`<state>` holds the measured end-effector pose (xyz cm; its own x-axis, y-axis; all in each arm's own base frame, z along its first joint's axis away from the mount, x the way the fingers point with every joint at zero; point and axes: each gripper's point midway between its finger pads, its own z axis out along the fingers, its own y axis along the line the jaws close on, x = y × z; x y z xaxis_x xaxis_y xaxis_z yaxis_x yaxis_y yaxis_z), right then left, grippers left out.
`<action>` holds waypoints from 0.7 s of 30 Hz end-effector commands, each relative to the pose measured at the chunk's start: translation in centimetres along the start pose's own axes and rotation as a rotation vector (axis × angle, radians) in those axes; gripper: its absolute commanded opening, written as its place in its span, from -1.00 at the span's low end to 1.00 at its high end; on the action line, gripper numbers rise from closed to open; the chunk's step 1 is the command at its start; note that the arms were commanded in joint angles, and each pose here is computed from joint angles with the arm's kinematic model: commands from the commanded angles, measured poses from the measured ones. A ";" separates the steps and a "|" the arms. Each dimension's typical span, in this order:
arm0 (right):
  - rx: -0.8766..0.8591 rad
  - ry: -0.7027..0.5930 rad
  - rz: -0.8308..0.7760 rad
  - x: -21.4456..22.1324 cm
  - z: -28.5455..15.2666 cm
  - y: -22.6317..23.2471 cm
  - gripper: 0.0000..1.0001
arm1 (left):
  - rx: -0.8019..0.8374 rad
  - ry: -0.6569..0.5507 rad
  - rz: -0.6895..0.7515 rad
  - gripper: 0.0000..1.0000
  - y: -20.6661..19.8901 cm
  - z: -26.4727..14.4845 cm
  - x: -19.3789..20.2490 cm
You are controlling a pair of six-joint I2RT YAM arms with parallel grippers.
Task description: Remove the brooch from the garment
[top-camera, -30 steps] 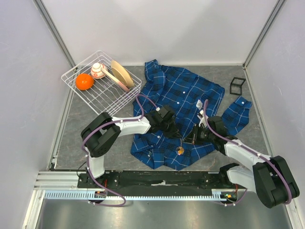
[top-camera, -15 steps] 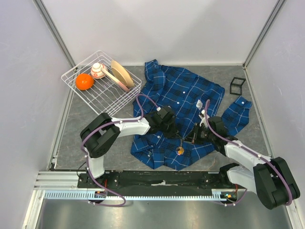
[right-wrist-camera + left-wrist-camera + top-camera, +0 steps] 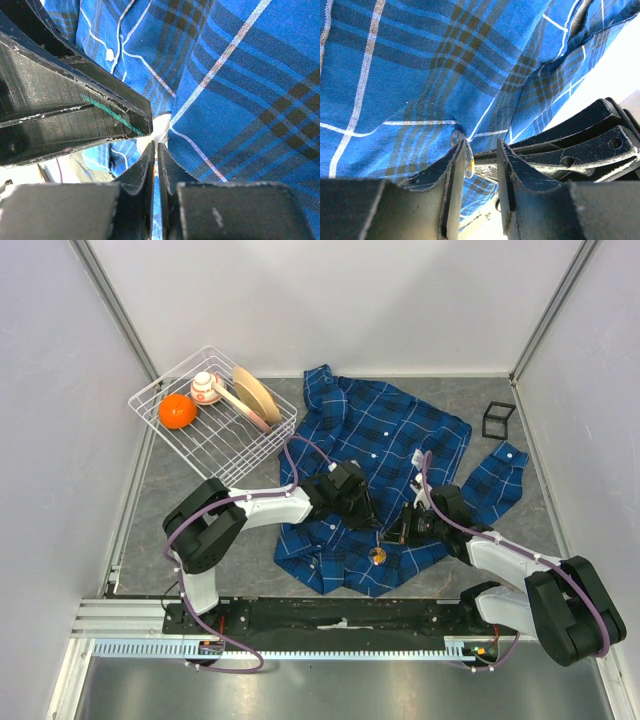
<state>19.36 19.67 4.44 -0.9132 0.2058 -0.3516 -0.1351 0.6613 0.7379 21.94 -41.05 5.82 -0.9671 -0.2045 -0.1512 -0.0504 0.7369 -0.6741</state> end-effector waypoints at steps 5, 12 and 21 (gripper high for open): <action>-0.043 -0.009 -0.047 -0.6 0.2 1.2 -0.78 | -0.013 0.011 0.001 -0.36 -0.1 0.2 0.2; -0.045 0.000 -0.044 -0.6 0.4 1.2 -0.79 | -0.017 0.020 0.024 -0.37 0.1 0.3 0.5; -0.047 -0.016 -0.058 -1.2 0.1 1.7 -0.79 | -0.057 0.016 0.090 -0.35 0.7 0.9 0.6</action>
<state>19.15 19.89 4.11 -0.9194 0.1928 -0.3429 -0.1356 0.6628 0.7364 21.08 -40.49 4.49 -0.9753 -0.1754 -0.1340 -0.0528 0.7750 -0.6297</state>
